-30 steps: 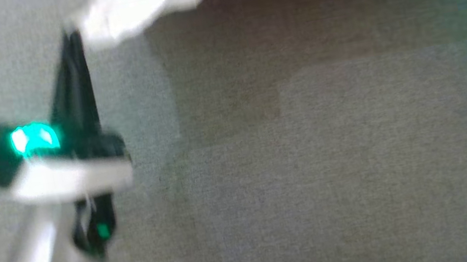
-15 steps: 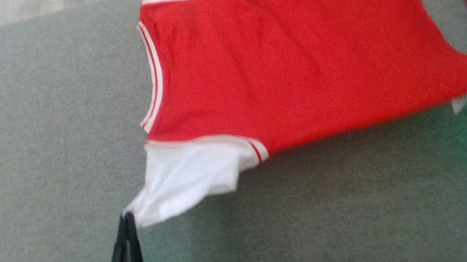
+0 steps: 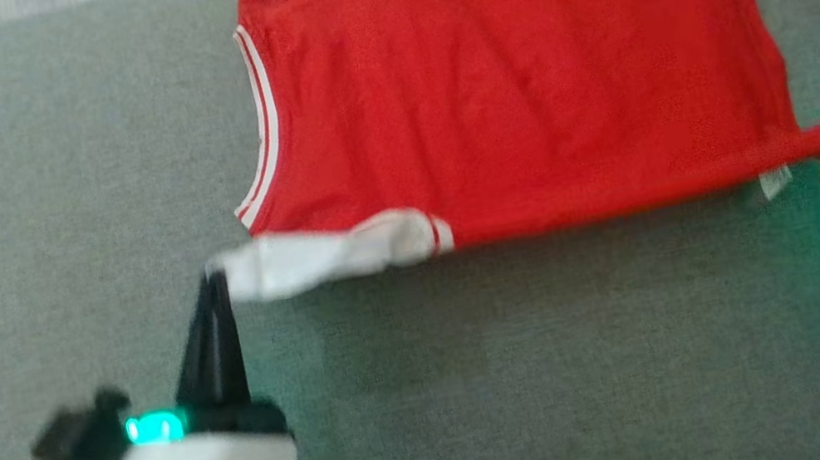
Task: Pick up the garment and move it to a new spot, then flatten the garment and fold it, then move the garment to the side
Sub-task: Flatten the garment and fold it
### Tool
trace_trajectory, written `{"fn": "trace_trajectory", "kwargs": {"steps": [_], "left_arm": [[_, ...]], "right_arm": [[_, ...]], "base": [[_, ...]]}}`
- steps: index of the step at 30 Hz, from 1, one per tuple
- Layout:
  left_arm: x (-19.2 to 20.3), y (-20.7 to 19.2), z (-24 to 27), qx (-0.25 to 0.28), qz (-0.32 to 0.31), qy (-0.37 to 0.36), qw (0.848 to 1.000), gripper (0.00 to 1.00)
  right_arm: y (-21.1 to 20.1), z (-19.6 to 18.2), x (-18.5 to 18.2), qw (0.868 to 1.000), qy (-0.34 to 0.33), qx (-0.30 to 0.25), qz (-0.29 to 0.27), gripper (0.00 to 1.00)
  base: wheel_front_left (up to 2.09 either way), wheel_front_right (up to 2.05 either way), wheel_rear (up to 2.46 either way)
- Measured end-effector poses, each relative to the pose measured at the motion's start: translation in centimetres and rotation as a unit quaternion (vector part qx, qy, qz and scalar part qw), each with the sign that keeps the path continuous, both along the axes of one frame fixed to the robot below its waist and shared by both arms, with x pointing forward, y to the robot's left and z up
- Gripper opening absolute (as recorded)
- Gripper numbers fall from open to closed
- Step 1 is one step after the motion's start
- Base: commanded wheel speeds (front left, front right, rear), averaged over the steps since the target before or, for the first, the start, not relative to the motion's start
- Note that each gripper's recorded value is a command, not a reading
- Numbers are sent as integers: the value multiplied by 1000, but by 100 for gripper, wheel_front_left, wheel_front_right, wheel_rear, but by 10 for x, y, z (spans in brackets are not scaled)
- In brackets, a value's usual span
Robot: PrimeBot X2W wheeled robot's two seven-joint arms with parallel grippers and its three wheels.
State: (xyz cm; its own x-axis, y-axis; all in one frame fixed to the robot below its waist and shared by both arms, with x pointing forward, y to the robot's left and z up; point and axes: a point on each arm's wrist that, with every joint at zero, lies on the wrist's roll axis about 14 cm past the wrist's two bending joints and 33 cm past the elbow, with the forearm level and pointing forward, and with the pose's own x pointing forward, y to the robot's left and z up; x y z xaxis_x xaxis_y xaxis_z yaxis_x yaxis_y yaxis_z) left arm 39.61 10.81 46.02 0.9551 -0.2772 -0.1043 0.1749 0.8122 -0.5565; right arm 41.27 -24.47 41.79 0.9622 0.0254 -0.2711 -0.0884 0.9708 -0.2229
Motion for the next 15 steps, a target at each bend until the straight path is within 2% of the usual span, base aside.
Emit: {"fn": "trace_trajectory", "kwargs": {"steps": [7, 15], "left_arm": [[63, -9, 12, 7, -26, -41, 999, 0], [117, -15, 3, 47, -51, -52, 996, 0]], "right_arm": [[-5, -10, 42, 1000, 10, -8, 6, 0], [1, -16, 96, 999, 11, -13, 29, 0]], "base": [[0, 0, 0], [0, 0, 0]]}}
